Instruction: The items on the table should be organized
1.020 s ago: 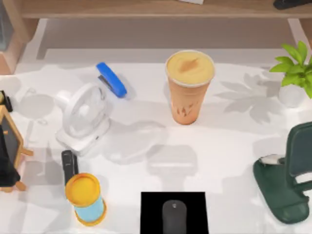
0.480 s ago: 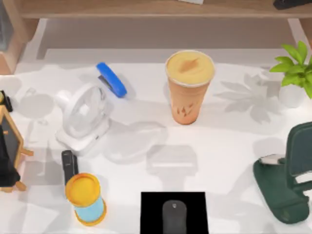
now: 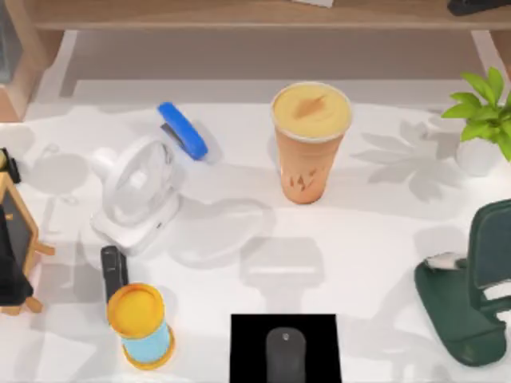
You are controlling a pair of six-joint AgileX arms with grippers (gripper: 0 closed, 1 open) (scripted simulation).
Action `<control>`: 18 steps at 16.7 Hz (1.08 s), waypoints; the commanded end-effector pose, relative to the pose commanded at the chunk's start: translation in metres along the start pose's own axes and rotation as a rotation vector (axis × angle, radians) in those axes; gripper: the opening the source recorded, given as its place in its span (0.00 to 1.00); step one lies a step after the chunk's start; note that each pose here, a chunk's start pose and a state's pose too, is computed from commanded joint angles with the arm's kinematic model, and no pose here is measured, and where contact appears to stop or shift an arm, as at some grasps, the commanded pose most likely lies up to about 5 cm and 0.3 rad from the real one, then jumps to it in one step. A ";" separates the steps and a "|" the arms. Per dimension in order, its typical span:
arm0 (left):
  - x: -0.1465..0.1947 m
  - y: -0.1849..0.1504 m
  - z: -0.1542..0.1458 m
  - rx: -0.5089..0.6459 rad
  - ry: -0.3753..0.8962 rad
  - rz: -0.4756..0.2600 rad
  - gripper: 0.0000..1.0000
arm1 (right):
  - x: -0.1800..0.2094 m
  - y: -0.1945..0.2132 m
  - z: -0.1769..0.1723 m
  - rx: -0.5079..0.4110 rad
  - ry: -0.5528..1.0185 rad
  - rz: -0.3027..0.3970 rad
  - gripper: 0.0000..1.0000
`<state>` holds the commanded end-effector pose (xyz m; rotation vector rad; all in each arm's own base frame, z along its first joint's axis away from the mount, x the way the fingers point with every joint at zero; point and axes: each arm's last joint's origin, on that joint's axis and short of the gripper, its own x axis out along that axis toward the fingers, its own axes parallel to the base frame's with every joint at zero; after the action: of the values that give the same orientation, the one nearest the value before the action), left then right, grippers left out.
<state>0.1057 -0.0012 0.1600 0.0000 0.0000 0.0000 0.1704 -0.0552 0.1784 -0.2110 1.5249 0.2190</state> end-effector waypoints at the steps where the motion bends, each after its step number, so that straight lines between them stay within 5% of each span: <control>1: 0.000 0.000 0.000 0.000 0.000 0.000 1.00 | 0.001 0.000 0.000 0.001 0.001 0.000 1.00; 16: 0.000 0.000 0.000 0.000 0.000 0.000 1.00 | 0.071 0.000 -0.001 0.005 0.007 0.004 1.00; 18: 0.000 0.000 0.000 0.000 0.000 0.000 1.00 | 0.071 0.000 -0.001 0.005 0.007 0.004 0.85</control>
<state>0.1057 -0.0012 0.1600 0.0000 0.0000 0.0000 0.1716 -0.0549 0.1071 -0.2046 1.5325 0.2173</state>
